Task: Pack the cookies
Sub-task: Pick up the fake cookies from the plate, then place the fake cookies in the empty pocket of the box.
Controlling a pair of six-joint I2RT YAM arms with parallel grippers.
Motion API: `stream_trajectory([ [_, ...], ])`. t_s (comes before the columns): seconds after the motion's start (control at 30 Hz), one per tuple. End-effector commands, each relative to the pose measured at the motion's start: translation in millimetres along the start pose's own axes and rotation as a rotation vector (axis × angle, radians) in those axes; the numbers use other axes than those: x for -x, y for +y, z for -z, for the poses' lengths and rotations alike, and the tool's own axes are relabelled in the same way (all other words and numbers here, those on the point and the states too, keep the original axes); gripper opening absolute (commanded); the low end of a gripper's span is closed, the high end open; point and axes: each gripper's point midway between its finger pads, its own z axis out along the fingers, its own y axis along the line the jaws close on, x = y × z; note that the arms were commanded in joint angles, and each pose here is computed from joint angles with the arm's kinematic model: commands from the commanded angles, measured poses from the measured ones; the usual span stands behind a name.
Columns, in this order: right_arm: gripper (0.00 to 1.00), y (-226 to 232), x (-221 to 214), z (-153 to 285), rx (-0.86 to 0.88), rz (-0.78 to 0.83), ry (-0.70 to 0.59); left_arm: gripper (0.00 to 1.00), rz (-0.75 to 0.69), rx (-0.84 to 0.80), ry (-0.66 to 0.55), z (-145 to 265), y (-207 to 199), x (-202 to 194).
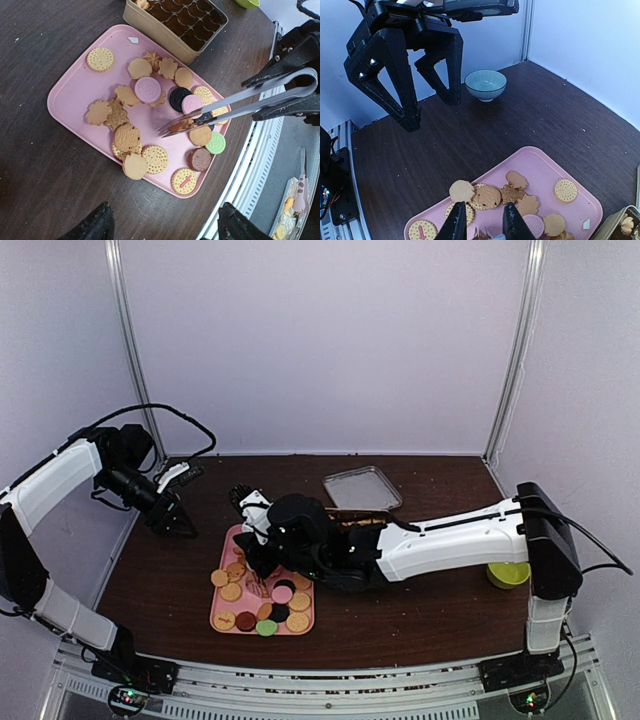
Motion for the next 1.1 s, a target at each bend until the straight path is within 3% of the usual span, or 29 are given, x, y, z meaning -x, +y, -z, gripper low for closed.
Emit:
stream_trajectory([
  [0.0, 0.12, -13, 33, 16, -0.009, -0.058, -0.081, 0.73, -0.01, -0.009, -0.016, 4, -1, 5],
  [0.2, 0.05, -41, 83, 51, -0.051, -0.064, -0.18, 0.73, -0.011, -0.009, -0.016, 4, -1, 5],
  [0.4, 0.04, -120, 117, 105, -0.232, -0.039, -0.259, 0.73, -0.014, -0.008, -0.014, 4, -2, 3],
  [0.7, 0.01, -257, 79, 156, -0.562, -0.057, -0.171, 0.73, -0.014, -0.009, -0.014, 4, -2, 4],
  [0.87, 0.01, -289, 52, 160, -0.625, -0.055, -0.104, 0.73, -0.014, -0.009, -0.013, 4, -1, 4],
  [1.07, 0.02, -293, 42, 157, -0.617, -0.055, -0.084, 0.73, -0.012, -0.007, -0.01, 5, -1, 4],
])
